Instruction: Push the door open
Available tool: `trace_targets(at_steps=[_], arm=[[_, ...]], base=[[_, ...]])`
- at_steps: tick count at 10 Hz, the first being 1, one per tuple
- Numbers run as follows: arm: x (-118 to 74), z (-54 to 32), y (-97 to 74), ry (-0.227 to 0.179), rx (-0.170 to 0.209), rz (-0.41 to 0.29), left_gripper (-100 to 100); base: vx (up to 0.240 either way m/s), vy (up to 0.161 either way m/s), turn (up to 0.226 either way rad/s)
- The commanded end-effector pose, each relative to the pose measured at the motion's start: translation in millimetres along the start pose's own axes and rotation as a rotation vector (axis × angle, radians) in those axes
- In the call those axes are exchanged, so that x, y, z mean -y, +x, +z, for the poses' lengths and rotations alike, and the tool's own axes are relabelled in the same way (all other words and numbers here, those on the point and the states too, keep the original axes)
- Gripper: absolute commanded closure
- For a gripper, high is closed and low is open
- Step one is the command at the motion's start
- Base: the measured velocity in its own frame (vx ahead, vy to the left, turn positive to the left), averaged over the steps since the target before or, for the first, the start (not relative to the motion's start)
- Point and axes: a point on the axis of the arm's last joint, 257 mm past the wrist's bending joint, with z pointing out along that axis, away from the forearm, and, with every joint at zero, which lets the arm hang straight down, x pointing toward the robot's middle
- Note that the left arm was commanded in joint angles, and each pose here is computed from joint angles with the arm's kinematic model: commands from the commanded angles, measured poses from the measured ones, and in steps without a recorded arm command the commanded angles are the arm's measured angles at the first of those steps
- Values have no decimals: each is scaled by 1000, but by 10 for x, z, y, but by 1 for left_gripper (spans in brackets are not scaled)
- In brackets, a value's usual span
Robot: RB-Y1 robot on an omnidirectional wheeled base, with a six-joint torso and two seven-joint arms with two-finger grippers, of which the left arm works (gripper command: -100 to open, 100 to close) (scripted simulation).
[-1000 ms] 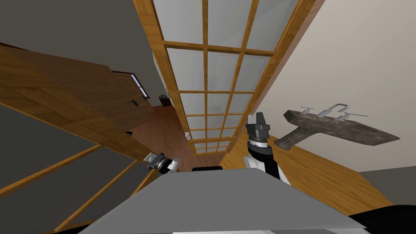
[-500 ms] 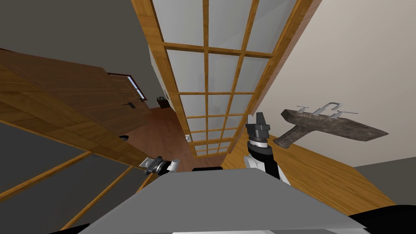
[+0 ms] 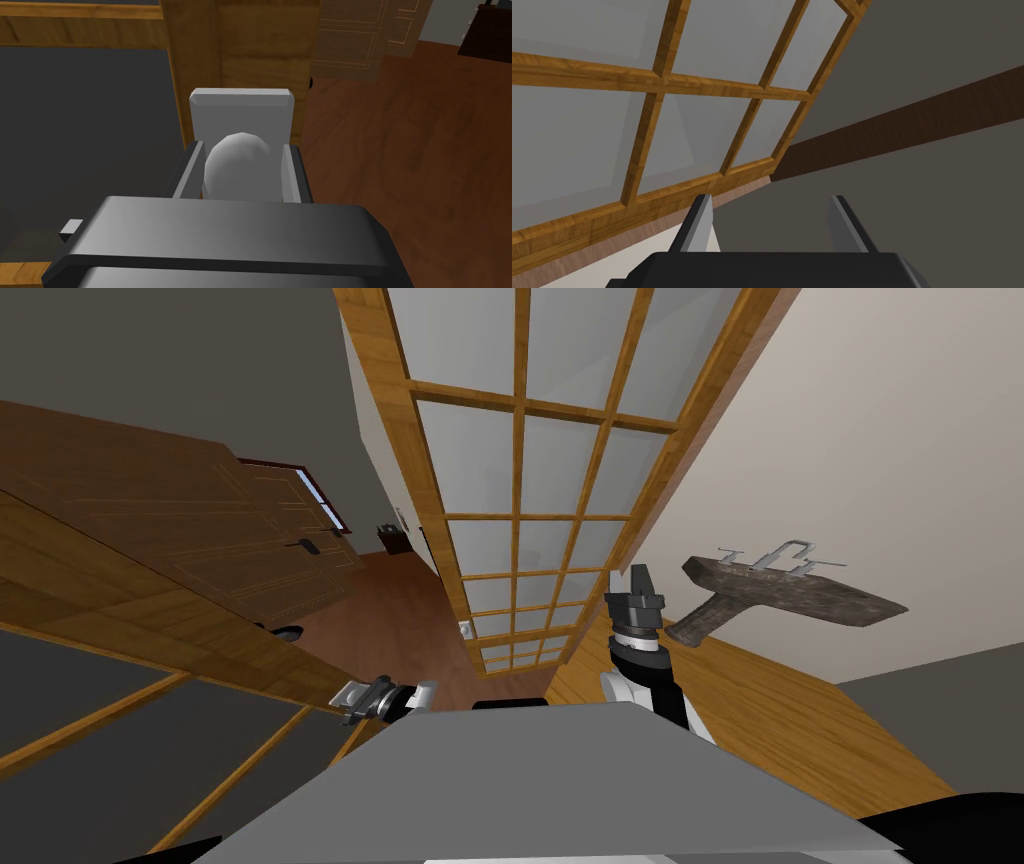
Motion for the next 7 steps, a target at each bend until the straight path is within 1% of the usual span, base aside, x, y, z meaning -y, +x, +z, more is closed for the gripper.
trace_targets(at_steps=[1,2,3,4,5,6,7], arm=[[179,120,83,55,-21,1,100],[292,170,111,92,-29,0,100],[292,170,111,92,-29,0,100],[292,170,111,92,-29,0,100],[468,214,136,152,-35,-1,100],[468,214,136,152,-35,-1,100],[468,214,136,152,-35,-1,100]], base=[[13,67,-136],[18,148,-203],[-3,131,-62],[1,58,11],[12,97,-164],[24,110,-89],[10,60,7]])
